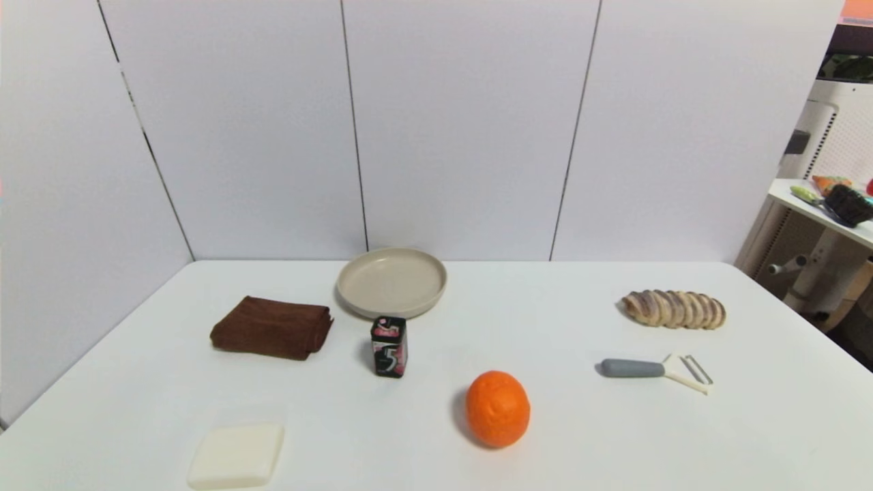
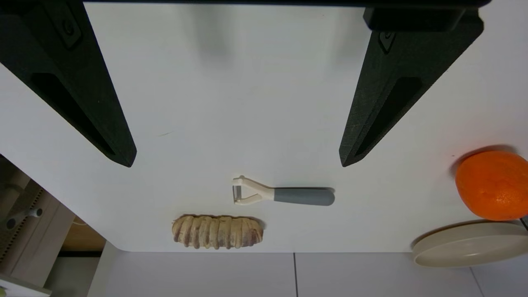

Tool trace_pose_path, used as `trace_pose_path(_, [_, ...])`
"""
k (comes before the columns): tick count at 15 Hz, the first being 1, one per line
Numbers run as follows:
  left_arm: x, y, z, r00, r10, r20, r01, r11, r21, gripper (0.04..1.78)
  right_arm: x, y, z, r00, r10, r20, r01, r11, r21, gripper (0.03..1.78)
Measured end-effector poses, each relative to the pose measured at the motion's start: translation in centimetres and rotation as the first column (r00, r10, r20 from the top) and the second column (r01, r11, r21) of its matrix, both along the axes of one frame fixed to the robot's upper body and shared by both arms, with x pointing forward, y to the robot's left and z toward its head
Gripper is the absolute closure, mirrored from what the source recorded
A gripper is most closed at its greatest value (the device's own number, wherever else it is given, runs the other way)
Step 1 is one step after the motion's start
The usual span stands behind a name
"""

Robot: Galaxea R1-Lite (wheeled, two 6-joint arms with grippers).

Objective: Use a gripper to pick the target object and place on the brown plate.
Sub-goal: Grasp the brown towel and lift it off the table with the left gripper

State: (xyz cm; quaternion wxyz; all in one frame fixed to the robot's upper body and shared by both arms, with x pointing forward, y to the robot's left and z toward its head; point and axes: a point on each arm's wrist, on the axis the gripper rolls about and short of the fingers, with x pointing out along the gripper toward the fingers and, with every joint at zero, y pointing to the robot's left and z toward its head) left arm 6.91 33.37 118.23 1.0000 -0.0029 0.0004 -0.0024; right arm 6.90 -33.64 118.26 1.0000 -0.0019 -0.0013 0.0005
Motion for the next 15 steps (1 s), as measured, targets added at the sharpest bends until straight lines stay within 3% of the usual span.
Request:
trace_pose_path(12, [0.0, 0.0, 0.1, 1.000, 0.004, -0.003, -0.004, 1.000, 0.003, 0.13, 0.0, 0.0, 0.0, 1.000, 0.000, 0.000, 0.000, 1.000, 0.000, 0.11])
trace_pose_path(15, [0.7, 0.0, 2.2, 0.999, 0.004, -0.032, -0.003, 0.999, 0.035, 0.13, 0.0, 0.0, 0.0, 1.000, 0.000, 0.000, 0.000, 1.000, 0.000, 0.11])
